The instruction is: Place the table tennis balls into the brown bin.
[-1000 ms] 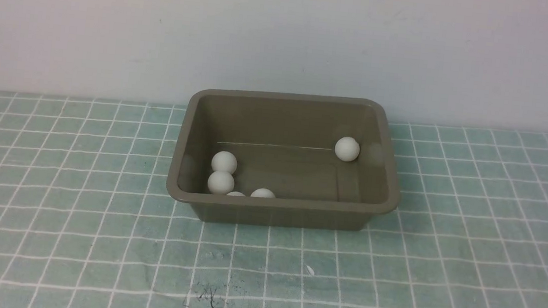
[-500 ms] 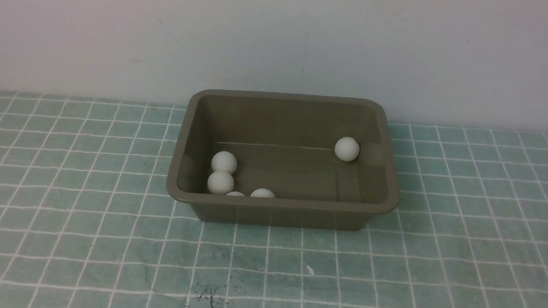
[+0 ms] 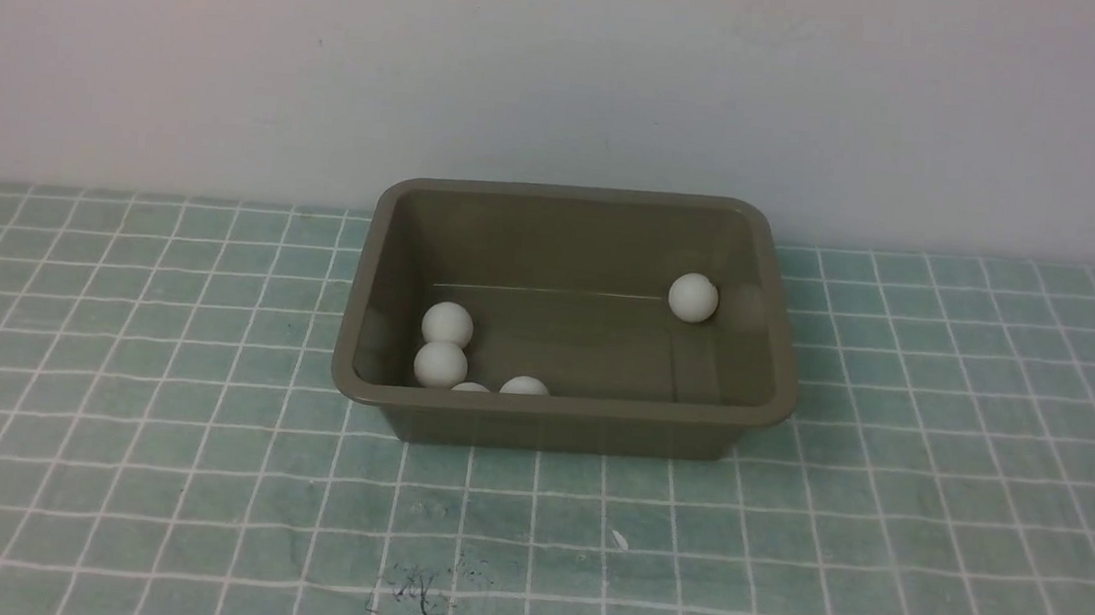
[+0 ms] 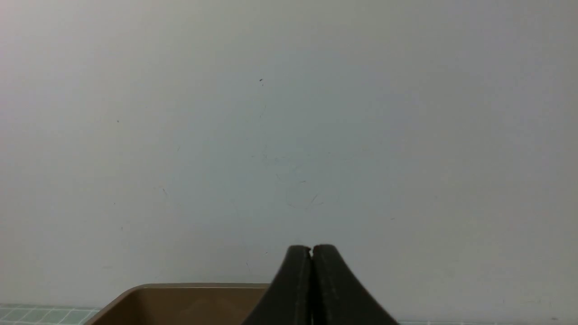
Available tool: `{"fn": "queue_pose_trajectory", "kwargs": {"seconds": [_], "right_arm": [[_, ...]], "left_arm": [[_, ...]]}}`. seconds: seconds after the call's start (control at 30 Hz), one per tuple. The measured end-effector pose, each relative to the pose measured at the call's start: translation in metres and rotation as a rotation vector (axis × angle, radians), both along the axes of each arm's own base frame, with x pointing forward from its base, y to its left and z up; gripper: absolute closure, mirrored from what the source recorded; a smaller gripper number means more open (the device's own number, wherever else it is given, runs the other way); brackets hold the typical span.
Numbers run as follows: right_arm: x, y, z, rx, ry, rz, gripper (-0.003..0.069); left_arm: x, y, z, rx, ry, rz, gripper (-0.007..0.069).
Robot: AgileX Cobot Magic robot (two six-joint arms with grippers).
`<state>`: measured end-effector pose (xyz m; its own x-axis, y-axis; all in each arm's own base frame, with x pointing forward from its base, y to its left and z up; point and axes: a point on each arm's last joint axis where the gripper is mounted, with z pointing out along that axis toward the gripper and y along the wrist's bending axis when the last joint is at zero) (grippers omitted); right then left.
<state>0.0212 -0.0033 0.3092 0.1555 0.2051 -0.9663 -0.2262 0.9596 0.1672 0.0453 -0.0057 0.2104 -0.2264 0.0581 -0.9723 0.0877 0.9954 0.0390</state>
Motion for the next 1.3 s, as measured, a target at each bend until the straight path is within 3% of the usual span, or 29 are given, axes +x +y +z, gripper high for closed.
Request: {"fn": "queue_pose_trajectory", "kwargs": {"seconds": [0.13, 1.3], "right_arm": [[0.000, 0.000, 0.000, 0.000, 0.001, 0.000, 0.0673], [0.000, 0.001, 0.000, 0.014, 0.008, 0.012, 0.0673]], "left_arm": [[0.005, 0.002, -0.040, 0.054, 0.103, 0.011, 0.0630], [0.007, 0.002, -0.039, 0.054, 0.066, 0.015, 0.0630]]}}
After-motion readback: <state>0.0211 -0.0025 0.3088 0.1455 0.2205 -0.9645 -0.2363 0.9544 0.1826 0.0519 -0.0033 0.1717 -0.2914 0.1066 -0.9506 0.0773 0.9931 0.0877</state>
